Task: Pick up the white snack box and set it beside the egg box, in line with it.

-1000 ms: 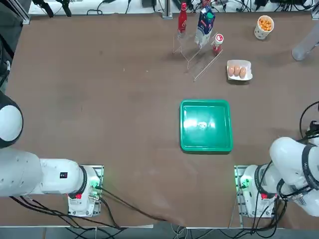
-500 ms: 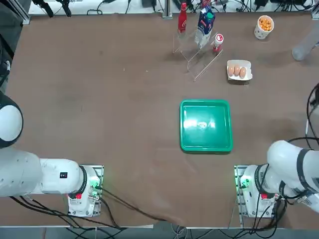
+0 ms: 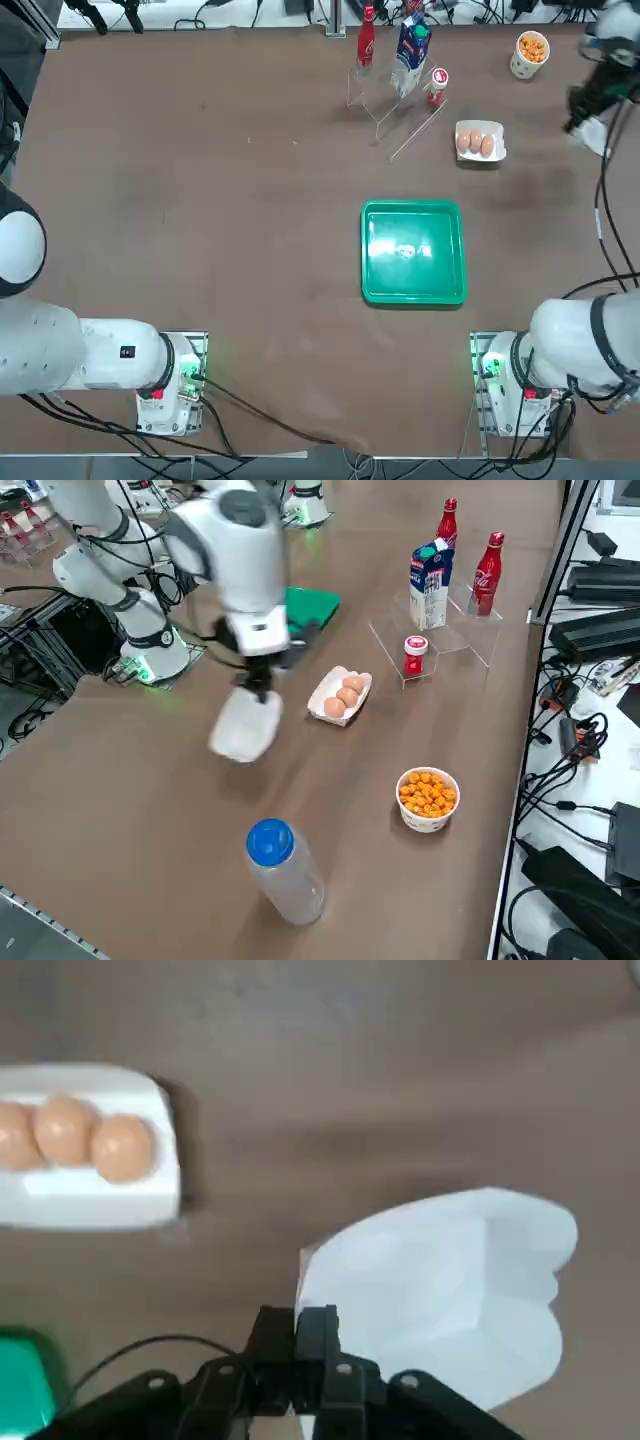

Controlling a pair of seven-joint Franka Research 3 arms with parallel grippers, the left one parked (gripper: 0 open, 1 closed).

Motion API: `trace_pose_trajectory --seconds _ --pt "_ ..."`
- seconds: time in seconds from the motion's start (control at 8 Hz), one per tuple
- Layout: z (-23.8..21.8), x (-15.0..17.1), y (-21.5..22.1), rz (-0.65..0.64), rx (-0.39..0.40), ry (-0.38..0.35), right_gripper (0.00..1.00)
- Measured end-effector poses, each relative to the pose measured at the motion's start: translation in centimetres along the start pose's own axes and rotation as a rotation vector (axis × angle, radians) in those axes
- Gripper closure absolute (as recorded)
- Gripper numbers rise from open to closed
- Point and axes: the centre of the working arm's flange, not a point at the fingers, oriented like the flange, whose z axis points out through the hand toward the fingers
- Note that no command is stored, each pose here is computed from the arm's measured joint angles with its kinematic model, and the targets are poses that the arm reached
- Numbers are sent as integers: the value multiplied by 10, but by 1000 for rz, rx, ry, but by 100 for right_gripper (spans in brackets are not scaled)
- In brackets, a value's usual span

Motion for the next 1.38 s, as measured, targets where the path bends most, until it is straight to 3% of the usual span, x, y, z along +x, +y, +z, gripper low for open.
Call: trace_pose_trajectory --seconds 0.38,0.75,1.38 --pt "62 63 -27 -53 -72 -48 98" --pt "99 79 -40 -6 -215 -68 98" --pt "104 88 -50 -9 -212 19 98"
